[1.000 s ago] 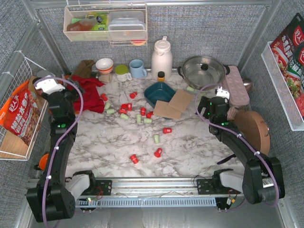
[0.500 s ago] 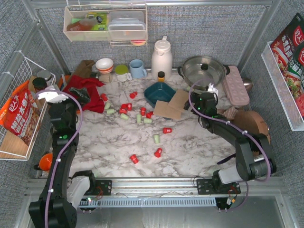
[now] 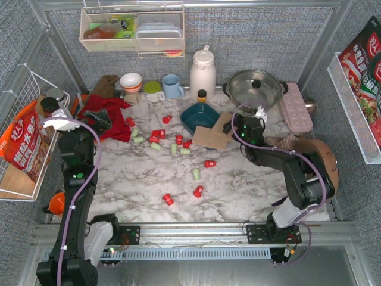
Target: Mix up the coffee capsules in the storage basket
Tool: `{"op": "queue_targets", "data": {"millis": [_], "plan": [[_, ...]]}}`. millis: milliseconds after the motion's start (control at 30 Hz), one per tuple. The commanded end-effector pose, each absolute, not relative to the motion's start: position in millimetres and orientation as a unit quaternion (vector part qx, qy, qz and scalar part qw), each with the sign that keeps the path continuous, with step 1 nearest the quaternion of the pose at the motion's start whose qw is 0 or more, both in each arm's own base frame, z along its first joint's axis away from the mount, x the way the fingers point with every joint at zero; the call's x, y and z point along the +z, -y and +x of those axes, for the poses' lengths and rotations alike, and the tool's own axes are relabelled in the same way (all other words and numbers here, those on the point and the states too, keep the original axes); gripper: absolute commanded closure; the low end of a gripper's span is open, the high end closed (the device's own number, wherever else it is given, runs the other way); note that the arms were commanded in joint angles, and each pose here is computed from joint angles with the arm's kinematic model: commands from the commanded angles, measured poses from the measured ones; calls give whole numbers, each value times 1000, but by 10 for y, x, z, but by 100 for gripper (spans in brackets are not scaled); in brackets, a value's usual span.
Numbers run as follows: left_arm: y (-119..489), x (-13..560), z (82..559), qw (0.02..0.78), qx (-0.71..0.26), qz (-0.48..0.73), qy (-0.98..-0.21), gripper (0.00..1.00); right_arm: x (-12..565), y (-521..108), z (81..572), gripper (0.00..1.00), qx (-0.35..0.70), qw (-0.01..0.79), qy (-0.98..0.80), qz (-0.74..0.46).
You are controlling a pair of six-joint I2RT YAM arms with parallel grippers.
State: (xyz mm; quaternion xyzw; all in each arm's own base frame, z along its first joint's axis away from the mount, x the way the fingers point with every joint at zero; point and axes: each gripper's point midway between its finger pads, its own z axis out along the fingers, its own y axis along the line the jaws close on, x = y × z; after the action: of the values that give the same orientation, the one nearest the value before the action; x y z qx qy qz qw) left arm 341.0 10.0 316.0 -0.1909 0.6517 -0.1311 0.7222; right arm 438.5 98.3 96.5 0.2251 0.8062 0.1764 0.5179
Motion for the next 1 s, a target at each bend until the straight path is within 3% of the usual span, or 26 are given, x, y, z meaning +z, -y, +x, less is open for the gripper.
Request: {"op": "queue_targets", "data": {"millis": [0, 367, 733, 967], "plan": [[-46, 3225, 3414, 725, -147, -185, -647, 1, 1105, -1069, 4533, 1, 211, 547, -772, 246], [-32, 3166, 3452, 718, -152, -188, -653, 1, 1039, -1107, 4588, 6, 227, 558, -754, 261], [-25, 3095, 3489, 711, -154, -190, -660, 1, 1110, -1076, 4552, 42, 223, 571, -748, 254], [-25, 3079, 3502, 709, -154, -191, -662, 1, 1159, -1070, 4520, 76, 226, 578, -743, 252]]}}
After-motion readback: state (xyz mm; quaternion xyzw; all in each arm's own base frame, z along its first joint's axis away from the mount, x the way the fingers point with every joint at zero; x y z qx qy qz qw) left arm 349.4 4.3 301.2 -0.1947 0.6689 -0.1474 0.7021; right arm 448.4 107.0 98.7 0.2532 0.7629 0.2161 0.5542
